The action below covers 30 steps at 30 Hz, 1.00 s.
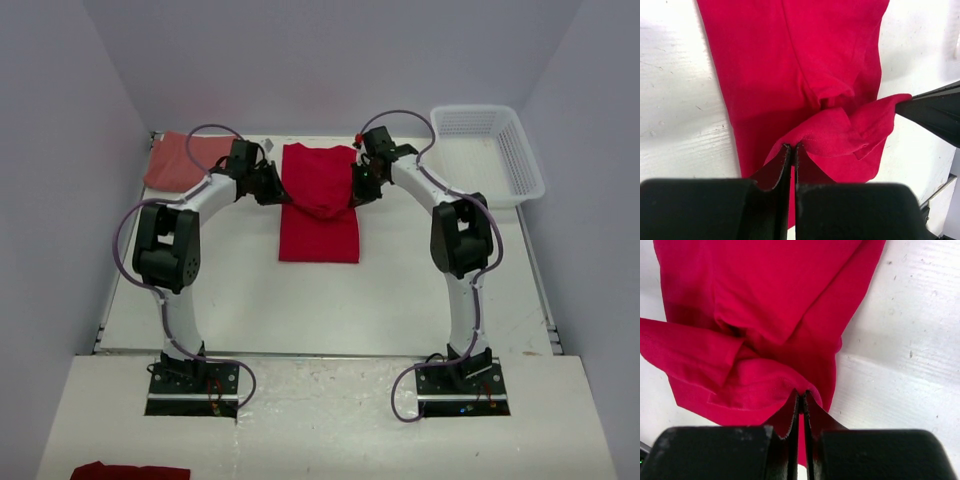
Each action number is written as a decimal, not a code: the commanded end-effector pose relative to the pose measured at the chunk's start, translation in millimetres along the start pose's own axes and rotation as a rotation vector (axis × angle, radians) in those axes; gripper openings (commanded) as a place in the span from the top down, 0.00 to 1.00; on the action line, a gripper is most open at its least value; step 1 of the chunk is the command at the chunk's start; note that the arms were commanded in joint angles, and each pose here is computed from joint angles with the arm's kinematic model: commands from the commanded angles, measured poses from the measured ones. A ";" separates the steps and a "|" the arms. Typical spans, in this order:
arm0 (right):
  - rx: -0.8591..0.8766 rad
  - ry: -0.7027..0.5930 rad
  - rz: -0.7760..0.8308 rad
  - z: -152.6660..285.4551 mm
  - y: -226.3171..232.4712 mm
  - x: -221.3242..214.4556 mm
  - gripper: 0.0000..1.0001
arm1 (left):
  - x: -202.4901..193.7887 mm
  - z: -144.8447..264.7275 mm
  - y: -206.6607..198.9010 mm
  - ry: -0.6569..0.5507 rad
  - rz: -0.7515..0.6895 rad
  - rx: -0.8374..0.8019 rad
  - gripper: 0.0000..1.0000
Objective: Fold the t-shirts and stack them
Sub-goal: Fold the folded rectangular tshirt in 1/3 of the way
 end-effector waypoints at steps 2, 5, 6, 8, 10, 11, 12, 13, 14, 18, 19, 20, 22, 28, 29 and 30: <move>0.046 0.004 0.026 8.6 5.9 14.2 1.00 | 21.1 1.6 1.3 -0.049 -0.006 -0.022 1.00; 0.056 0.008 0.021 7.3 4.2 19.6 1.00 | 21.5 -0.9 5.4 -0.047 0.004 -0.017 1.00; 0.055 0.018 0.019 3.6 1.9 19.8 1.00 | 21.1 -1.3 6.3 -0.046 0.007 -0.018 1.00; 0.063 0.020 0.019 3.7 1.6 23.4 1.00 | 20.4 -3.4 8.5 -0.043 0.010 -0.020 1.00; 0.061 0.034 0.018 -0.1 -0.2 24.8 1.00 | 19.2 -5.7 11.0 -0.036 0.016 -0.021 1.00; 0.056 0.031 0.015 -1.1 -1.2 26.0 1.00 | 18.6 -6.9 12.4 -0.034 0.016 -0.021 1.00; 0.063 0.038 0.017 -2.6 -1.1 25.4 1.00 | 18.4 -7.4 12.3 -0.033 0.018 -0.023 1.00; 0.061 0.040 0.015 -4.1 -2.0 26.2 1.00 | 16.4 -9.7 14.2 -0.026 0.020 -0.025 1.00; 0.057 0.042 0.014 -4.6 -1.9 25.7 1.00 | 17.2 -10.7 14.1 -0.029 0.020 -0.029 1.00; 0.038 0.033 0.012 -6.3 -5.2 28.0 1.00 | 16.5 -16.8 18.3 -0.019 0.030 -0.035 0.97; 0.038 0.031 0.014 -7.4 -5.6 29.7 1.00 | 17.4 -16.8 18.4 -0.023 0.029 -0.032 0.93; 0.030 0.032 0.008 -7.1 -8.2 30.7 1.00 | 17.7 -16.9 19.6 -0.026 0.030 -0.028 0.91; 0.012 0.010 0.014 -5.7 -9.7 36.0 0.98 | 20.0 -16.0 20.2 -0.038 0.023 -0.023 0.84; 0.002 -0.071 0.011 -0.9 -23.1 69.9 0.72 | 38.9 -12.5 23.5 -0.106 -0.025 -0.021 0.75; 0.007 -0.072 0.013 -1.8 -25.6 73.7 0.69 | 43.0 -10.9 22.9 -0.113 -0.037 -0.023 0.74; 0.018 -0.103 0.032 5.9 -22.3 82.3 0.64 | 52.3 -6.3 19.9 -0.139 -0.053 -0.026 0.72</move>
Point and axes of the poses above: each gripper's point midway between its finger pads, its own z axis back along the fingers, its own y axis along the line the jaws close on, x = y × z, the point moved 7 cm from there along z, back along the fingers, and after that the axes turned 14 degrees about -z, right-handed, at the moved point
